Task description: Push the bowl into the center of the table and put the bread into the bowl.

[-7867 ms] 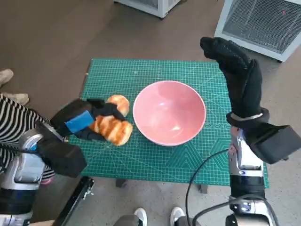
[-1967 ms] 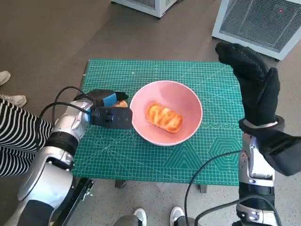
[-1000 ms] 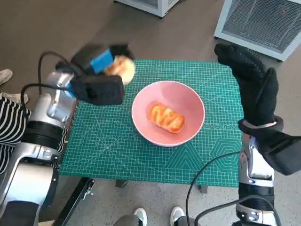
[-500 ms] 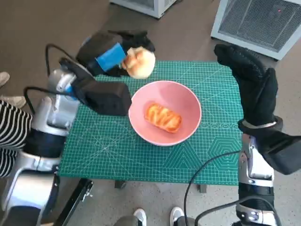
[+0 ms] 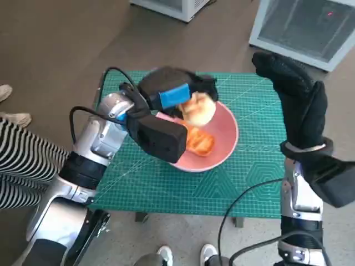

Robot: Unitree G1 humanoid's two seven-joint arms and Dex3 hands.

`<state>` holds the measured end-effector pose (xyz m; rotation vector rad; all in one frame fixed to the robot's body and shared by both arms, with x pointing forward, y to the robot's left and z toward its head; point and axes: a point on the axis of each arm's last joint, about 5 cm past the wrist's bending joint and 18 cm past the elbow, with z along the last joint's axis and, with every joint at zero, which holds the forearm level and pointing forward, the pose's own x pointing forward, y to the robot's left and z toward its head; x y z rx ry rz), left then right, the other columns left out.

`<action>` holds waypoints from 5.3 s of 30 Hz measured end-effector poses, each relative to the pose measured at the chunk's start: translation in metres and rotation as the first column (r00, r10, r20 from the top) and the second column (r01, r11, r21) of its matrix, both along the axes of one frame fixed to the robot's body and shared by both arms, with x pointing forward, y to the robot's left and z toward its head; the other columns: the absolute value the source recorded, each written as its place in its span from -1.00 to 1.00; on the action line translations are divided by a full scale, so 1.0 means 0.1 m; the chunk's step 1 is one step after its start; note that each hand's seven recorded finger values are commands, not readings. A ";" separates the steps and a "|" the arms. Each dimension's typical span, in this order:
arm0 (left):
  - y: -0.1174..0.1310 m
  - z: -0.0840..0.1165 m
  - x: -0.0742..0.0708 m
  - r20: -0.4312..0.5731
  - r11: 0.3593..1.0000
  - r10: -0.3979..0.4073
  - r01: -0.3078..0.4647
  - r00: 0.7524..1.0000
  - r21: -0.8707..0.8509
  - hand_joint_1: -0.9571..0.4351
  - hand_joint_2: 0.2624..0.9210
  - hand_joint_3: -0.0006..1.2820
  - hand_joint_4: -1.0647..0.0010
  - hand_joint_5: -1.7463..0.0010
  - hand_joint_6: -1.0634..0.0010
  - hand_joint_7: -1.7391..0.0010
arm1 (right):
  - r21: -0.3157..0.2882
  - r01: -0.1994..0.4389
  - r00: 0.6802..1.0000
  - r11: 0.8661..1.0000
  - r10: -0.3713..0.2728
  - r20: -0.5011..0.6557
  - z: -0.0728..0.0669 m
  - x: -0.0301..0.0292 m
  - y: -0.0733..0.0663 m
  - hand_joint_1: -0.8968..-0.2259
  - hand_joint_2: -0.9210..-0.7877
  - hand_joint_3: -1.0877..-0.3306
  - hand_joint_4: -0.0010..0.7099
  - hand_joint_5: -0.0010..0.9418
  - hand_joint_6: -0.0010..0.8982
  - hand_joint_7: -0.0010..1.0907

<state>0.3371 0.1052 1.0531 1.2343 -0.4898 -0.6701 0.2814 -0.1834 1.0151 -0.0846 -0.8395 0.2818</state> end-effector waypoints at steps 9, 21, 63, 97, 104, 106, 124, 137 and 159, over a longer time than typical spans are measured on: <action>0.03 -0.09 0.05 -0.120 0.997 0.054 -0.045 0.991 0.070 0.14 0.72 -0.96 0.31 0.98 0.32 0.68 | 0.000 0.002 1.000 1.000 -0.002 0.001 0.02 -0.008 -0.01 -0.63 -1.00 -0.01 -0.53 -1.00 -1.00 0.05; 0.25 0.08 0.06 -0.217 0.969 -0.059 0.004 0.974 -0.246 -0.13 0.73 -0.98 0.53 1.00 0.46 0.84 | 0.008 0.012 1.000 1.000 -0.012 -0.004 0.03 -0.006 -0.01 -0.62 -1.00 -0.02 -0.56 -1.00 -1.00 0.03; 0.44 -0.21 -0.36 0.017 0.372 -0.204 0.093 0.979 -0.923 -0.52 1.00 -0.47 0.68 1.00 1.00 0.44 | -0.024 0.093 0.995 0.995 -0.092 0.044 0.28 -0.002 0.06 -0.64 -1.00 -0.09 -0.50 -0.98 -0.99 0.05; 0.40 -0.24 -0.36 0.032 0.299 -0.266 0.114 0.963 -0.947 -0.52 1.00 -0.46 0.67 0.99 1.00 0.45 | -0.033 0.095 0.993 0.995 -0.092 0.072 0.37 0.019 0.05 -0.59 -1.00 -0.10 -0.51 -0.99 -0.99 0.07; 0.39 -0.24 -0.36 0.024 0.293 -0.264 0.104 0.964 -0.950 -0.52 1.00 -0.47 0.67 0.99 1.00 0.45 | -0.034 0.095 0.993 0.995 -0.092 0.072 0.36 0.019 0.05 -0.57 -1.00 -0.10 -0.51 -0.99 -1.00 0.07; 0.38 -0.24 -0.36 0.020 0.292 -0.265 0.100 0.964 -0.951 -0.52 1.00 -0.48 0.67 0.99 1.00 0.45 | -0.034 0.095 0.993 0.995 -0.092 0.072 0.36 0.020 0.05 -0.57 -1.00 -0.10 -0.51 -0.99 -1.00 0.06; 0.37 -0.25 -0.39 0.004 0.289 -0.266 0.083 0.964 -0.954 -0.50 1.00 -0.53 0.70 0.99 1.00 0.48 | -0.037 0.091 0.994 0.995 -0.089 0.068 0.36 0.022 0.06 -0.59 -1.00 -0.10 -0.51 -0.99 -1.00 0.05; 0.39 -0.26 -0.40 -0.012 0.281 -0.270 0.067 0.963 -0.957 -0.43 0.98 -0.66 0.70 0.99 1.00 0.49 | -0.039 0.085 0.994 0.996 -0.083 0.066 0.36 0.023 0.07 -0.61 -1.00 -0.10 -0.51 -0.99 -1.00 0.05; 0.43 -0.35 -0.40 0.051 0.211 -0.252 0.106 0.966 -0.972 0.17 0.94 -0.76 0.54 0.95 1.00 0.30 | -0.039 0.081 0.995 0.996 -0.078 0.055 0.32 0.020 0.08 -0.60 -1.00 -0.10 -0.51 -1.00 -1.00 0.04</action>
